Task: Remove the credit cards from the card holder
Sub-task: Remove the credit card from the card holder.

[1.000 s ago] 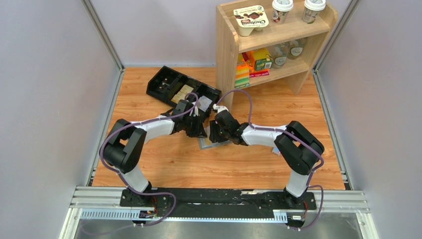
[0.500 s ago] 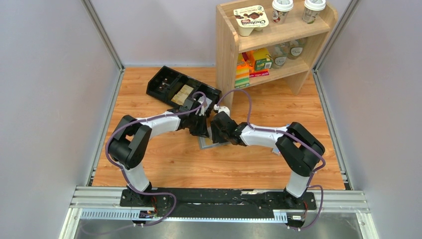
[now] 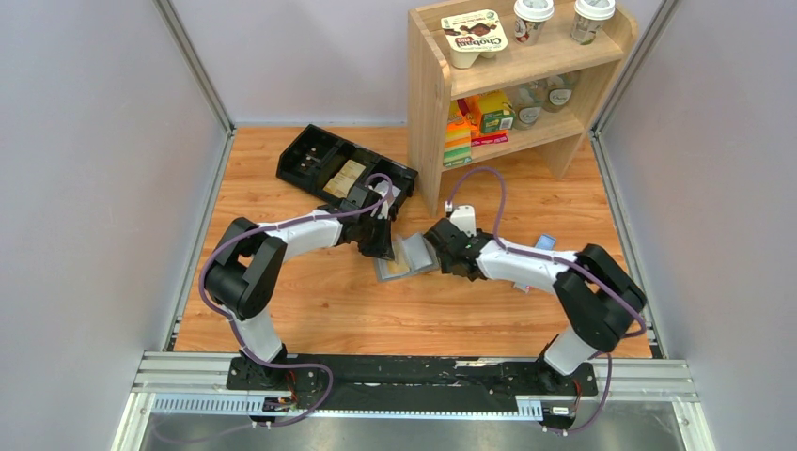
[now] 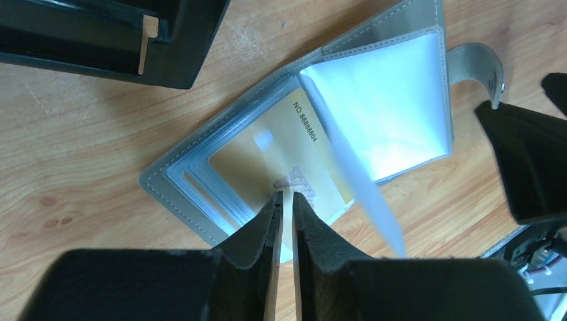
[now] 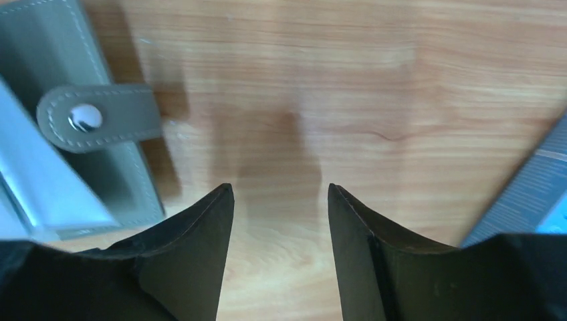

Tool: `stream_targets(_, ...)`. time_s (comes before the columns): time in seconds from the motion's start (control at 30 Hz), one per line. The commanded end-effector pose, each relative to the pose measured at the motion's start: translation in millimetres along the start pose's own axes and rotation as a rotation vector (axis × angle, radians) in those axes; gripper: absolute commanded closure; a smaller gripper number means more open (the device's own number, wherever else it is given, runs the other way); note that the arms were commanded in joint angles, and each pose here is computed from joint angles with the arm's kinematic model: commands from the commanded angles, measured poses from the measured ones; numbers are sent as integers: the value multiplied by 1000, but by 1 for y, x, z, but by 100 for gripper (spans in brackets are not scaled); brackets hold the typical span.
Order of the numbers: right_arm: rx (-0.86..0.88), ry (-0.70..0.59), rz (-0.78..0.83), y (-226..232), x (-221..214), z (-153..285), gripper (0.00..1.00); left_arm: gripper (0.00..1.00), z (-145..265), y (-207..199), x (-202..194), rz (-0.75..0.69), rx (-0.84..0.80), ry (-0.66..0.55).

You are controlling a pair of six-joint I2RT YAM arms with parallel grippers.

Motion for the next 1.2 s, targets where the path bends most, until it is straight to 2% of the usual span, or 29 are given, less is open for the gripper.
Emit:
stream_targets(0.0, 103, -120, -43, -2, 25, 28, 43, 81, 1, 23, -27, -18, 94, 87)
stream_targets(0.2, 571, -261, 48, 60, 48, 71, 51, 80, 2, 16, -21, -12, 70, 72)
stream_targets(0.37, 727, -244, 81, 83, 37, 78, 62, 80, 9, -2, -4, -1, 20, 29)
stream_targets(0.57, 869, -245, 88, 102, 30, 88, 70, 78, 15, -33, 24, -18, -77, -22)
stream_targets(0.83, 935, -240, 80, 112, 28, 91, 72, 78, -4, -63, 37, -72, -140, -5)
stream_targets(1.0, 859, -231, 43, 110, 27, 70, 70, 78, -20, -66, 36, -78, -144, 19)
stream_targets(1.17, 818, -223, -33, 106, 32, 49, 69, 76, -17, -67, 44, -96, -137, -16)
Point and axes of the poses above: each gripper's point midway between its finger pads, its own z axis back along the fingers, its own y axis along the line the jaws close on, x = y × z, the point moved 1 cm from there along z, back along the fingers, and after that the axes turned 5 degrees about z, right-handed, at the moved point
